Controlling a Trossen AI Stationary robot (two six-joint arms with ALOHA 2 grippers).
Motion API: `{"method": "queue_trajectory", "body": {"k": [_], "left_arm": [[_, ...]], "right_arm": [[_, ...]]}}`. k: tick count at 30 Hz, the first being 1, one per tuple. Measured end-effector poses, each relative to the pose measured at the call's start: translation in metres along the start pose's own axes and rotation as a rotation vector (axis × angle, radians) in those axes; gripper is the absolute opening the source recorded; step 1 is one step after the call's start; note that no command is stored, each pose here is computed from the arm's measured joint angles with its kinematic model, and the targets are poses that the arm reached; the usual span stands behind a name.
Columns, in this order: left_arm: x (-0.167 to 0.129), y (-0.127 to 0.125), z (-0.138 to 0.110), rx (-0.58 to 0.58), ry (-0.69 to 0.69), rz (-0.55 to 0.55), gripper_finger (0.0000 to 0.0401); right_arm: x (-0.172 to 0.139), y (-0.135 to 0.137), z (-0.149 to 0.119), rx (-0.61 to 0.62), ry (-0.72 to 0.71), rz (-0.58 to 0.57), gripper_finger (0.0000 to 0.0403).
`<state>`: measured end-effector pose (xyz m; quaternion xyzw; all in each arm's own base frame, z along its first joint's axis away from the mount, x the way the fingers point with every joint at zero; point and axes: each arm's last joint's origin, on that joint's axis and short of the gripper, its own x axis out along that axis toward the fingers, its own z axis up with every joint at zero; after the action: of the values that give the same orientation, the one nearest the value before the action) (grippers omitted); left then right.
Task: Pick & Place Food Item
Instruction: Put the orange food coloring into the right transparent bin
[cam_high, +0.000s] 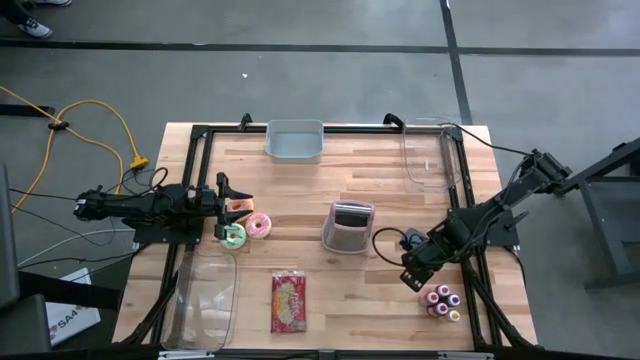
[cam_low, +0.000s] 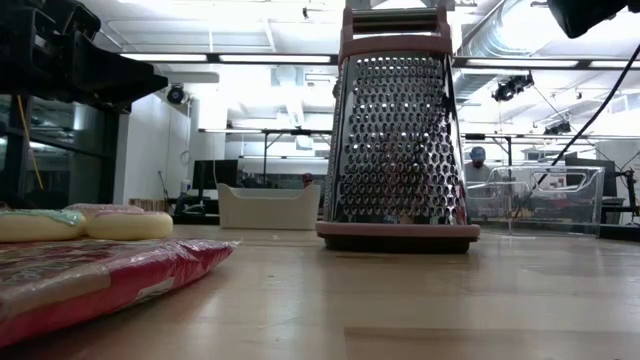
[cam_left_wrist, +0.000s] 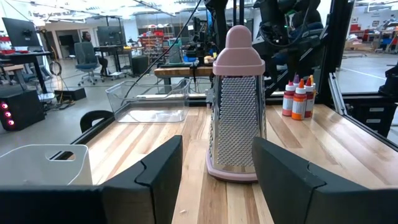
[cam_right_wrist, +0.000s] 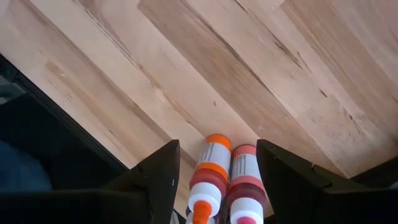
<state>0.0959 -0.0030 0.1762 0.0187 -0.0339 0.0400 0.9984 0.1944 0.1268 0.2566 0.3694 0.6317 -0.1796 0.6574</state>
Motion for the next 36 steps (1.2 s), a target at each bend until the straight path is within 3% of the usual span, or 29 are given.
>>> {"method": "queue_trajectory", "body": {"k": [12,21,36], "left_arm": [[0.000,0.000,0.000,0.000,0.000,0.000,0.0188],[0.000,0.000,0.000,0.000,0.000,0.000,0.0188],[0.000,0.000,0.000,0.000,0.000,0.000,0.0188]], "right_arm": [[0.000,-0.003,-0.004,-0.010,-0.007,-0.046,0.0201],[-0.030,0.008,-0.019,-0.064,-0.119,-0.042,0.0201],[-0.004,0.028,-0.051,-0.255,-0.102,-0.108,0.0201]]}}
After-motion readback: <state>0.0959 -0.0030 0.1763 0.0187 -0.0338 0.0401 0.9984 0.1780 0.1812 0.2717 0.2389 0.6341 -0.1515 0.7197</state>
